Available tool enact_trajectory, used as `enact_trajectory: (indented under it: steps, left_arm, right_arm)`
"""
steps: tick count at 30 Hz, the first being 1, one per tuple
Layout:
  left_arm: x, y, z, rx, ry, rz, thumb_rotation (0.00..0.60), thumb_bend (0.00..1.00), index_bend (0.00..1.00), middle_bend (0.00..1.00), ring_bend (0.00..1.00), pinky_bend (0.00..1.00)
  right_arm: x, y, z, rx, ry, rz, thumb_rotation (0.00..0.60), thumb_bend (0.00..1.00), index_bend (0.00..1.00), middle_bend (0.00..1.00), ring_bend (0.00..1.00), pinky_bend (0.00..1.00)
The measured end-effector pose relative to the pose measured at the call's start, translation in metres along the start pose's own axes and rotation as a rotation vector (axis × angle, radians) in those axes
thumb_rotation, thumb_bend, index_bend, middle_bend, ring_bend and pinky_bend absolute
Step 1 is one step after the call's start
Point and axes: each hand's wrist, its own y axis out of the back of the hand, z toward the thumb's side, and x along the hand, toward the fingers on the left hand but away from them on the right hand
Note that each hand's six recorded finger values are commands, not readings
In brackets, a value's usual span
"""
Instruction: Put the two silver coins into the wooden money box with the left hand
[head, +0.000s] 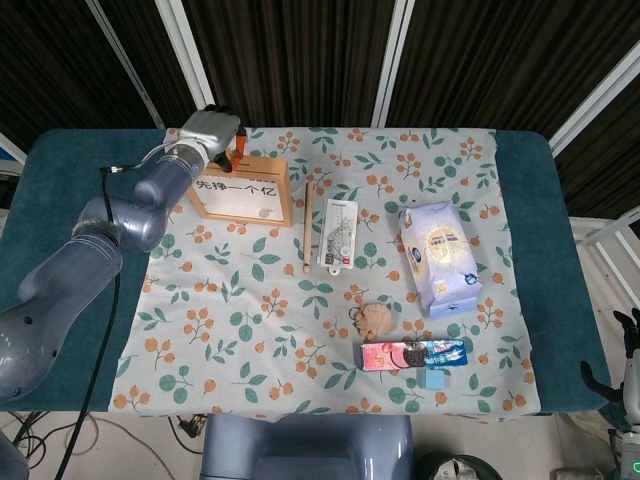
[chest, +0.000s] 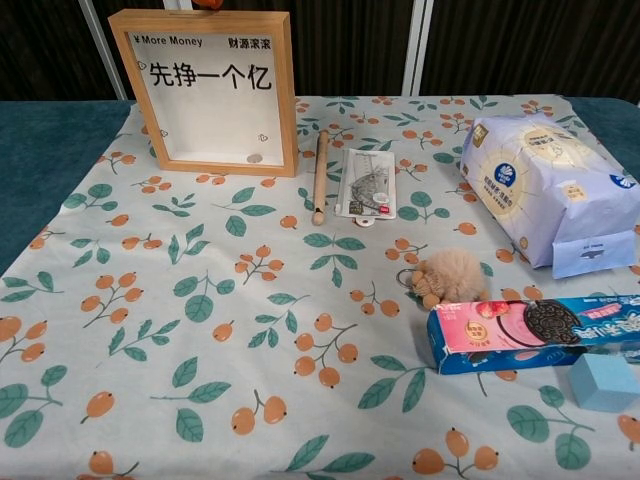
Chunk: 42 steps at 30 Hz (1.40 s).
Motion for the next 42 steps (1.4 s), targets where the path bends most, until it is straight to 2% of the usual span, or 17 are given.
enact_trajectory:
  steps: [9,42]
  left_arm:
    - [-0.0016,0.0009,0.0056,0.023,-0.014,0.007,0.600,0.59,0.60,0.19,0.00,0.00]
    - [-0.0046,0.0023,-0.0020,0.156,0.027,0.046,0.600,0.59,0.58,0.19,0.00,0.00]
  right_arm:
    - [0.0001,0.0002,-0.0001,-0.002,0.001,0.000,0.600,0.37,0.16,0.05,0.00,0.00]
    - [0.0003,-0.0004,-0.0001,-0.008,-0.006,0.006,0.600,0.37,0.16,0.05,0.00,0.00]
